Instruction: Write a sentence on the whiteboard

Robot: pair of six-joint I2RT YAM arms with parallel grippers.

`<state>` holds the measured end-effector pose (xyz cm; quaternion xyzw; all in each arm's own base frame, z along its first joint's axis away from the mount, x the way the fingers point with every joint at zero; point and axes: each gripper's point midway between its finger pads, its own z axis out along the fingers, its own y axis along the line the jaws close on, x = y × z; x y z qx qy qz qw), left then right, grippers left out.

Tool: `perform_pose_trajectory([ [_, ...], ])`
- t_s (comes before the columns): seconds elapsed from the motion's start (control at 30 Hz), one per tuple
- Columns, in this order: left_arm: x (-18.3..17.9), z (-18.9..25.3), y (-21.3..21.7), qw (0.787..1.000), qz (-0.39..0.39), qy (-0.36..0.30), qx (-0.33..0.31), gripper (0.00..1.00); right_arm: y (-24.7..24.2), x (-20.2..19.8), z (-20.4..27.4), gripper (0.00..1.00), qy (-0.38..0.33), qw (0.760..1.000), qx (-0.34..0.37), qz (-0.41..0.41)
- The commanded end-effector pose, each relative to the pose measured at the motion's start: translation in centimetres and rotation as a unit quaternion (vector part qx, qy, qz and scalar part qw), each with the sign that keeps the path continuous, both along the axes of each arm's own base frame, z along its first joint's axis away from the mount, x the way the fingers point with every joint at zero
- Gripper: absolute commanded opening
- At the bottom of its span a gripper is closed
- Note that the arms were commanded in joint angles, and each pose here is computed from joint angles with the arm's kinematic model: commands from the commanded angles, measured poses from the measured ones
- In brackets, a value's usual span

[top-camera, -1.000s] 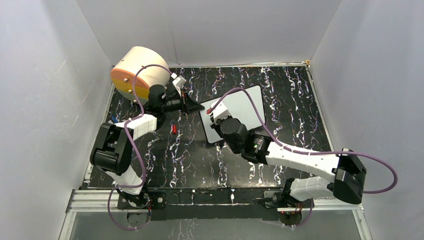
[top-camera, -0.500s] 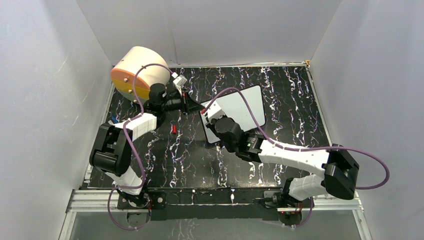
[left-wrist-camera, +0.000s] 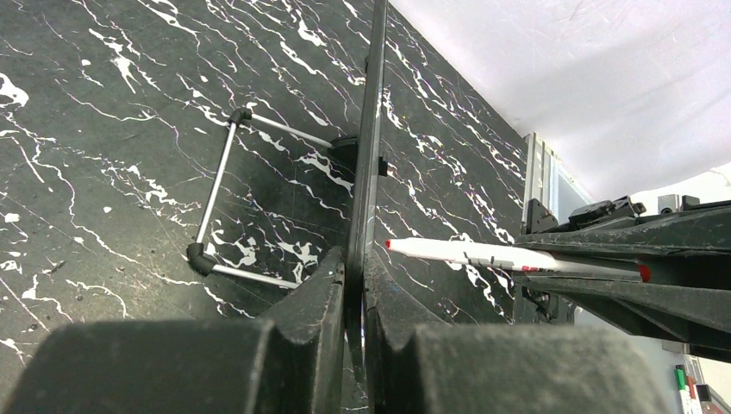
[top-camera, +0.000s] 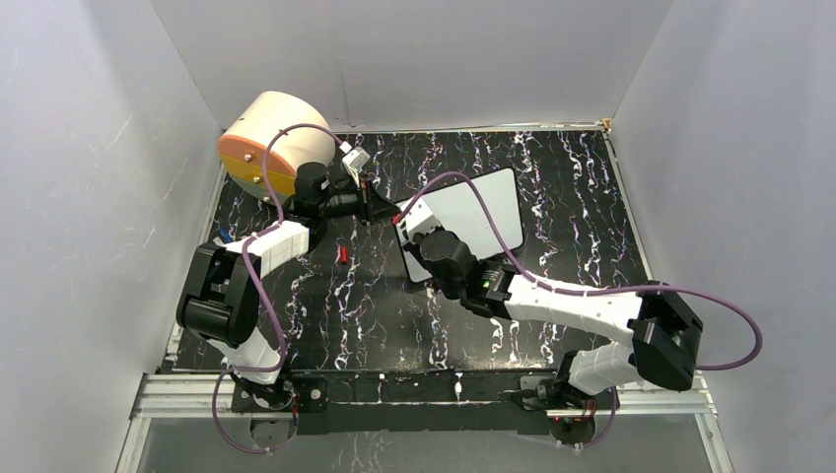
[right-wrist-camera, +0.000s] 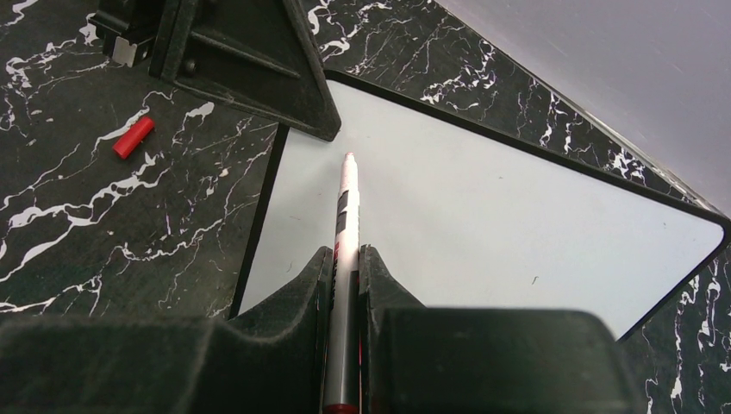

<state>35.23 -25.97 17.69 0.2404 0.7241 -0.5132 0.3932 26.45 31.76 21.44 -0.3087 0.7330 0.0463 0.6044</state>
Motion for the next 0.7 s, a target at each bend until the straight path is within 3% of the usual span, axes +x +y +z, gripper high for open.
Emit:
perform_pose_trajectory([
  [0.0, 0.32, 0.71, 0.05, 1.000, 0.010, -0.015, 0.011, 0.00, 1.23, 0.50, 3.47, 0.00, -0.023, 0.999, 0.049, -0.005],
  [0.67, 0.14, 0.99, -0.06, 1.000, 0.010, -0.017, 0.015, 0.00, 1.50, 0.69, 2.67, 0.00, -0.018, 0.999, 0.041, -0.009],
])
